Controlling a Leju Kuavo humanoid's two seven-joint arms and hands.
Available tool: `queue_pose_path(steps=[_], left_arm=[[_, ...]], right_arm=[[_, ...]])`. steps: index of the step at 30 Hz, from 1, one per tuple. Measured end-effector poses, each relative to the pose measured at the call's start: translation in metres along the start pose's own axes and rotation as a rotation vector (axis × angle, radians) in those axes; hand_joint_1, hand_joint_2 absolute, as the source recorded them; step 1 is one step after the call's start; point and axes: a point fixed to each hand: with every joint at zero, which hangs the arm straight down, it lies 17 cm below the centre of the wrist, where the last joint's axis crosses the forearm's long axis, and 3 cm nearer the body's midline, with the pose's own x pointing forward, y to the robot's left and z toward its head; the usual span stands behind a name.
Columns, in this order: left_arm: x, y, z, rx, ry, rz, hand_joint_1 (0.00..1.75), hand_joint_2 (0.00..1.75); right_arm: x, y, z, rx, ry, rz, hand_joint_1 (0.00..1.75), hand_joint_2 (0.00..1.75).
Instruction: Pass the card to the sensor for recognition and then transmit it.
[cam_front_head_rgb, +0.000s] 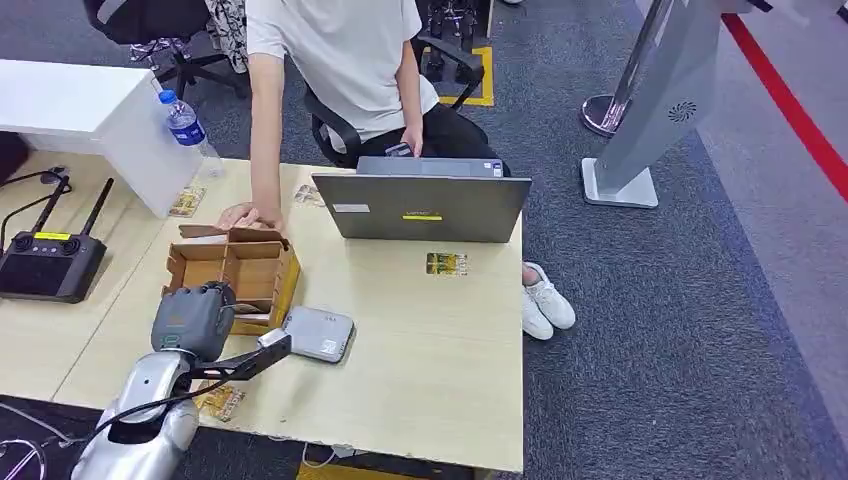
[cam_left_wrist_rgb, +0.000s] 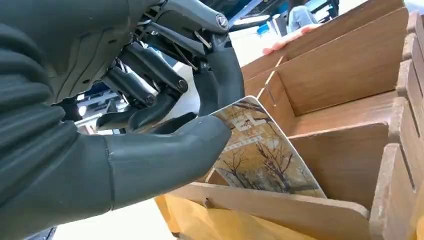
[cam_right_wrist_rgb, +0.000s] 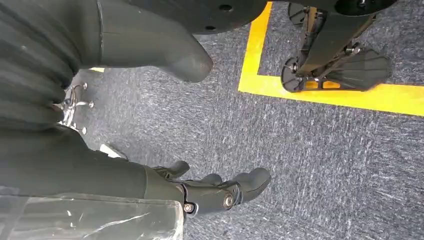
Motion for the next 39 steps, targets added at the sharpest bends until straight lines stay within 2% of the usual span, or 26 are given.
queue_pose_path(steps=[5, 9, 17, 21, 25, 28, 30, 35, 39], left_arm=[[0.004, 0.007, 0.001, 0.020, -0.006, 0.006, 1.75, 1.75], [0.014, 0.037, -0.001, 0.076, -0.032, 0.017, 1.75, 1.75], [0.058, 0.120, 0.009, 0.194, -0.223, 0.027, 1.75, 1.75], [0.069, 0.164, 0.011, 0.260, -0.303, 0.010, 1.75, 1.75], [0.068, 0.229, -0.005, 0.434, -0.239, -0.038, 1.75, 1.75], [0.066, 0.289, -0.015, 0.640, -0.153, -0.115, 1.75, 1.75], [0.066, 0.309, -0.026, 0.702, -0.129, -0.144, 1.75, 1.75], [0.061, 0.314, -0.063, 0.691, -0.090, -0.172, 1.75, 1.75], [0.058, 0.308, -0.078, 0.657, -0.071, -0.159, 1.75, 1.75]], right_arm=[[0.000, -0.001, 0.000, -0.003, 0.000, -0.014, 0.00, 1.75], [-0.003, -0.002, 0.000, -0.005, -0.003, -0.027, 0.00, 1.75], [-0.007, -0.005, -0.001, -0.008, -0.004, -0.068, 0.00, 1.75], [-0.008, -0.007, -0.002, -0.009, -0.003, -0.073, 0.00, 1.75], [-0.006, -0.007, -0.002, -0.011, -0.009, -0.038, 0.00, 1.75], [-0.004, -0.007, -0.002, -0.012, -0.006, 0.009, 0.00, 1.75], [0.002, -0.007, -0.002, -0.013, -0.014, 0.031, 0.00, 1.75], [0.009, -0.003, -0.001, -0.008, -0.021, 0.070, 0.00, 1.75], [0.009, -0.002, 0.000, -0.005, -0.021, 0.082, 0.00, 1.75]])
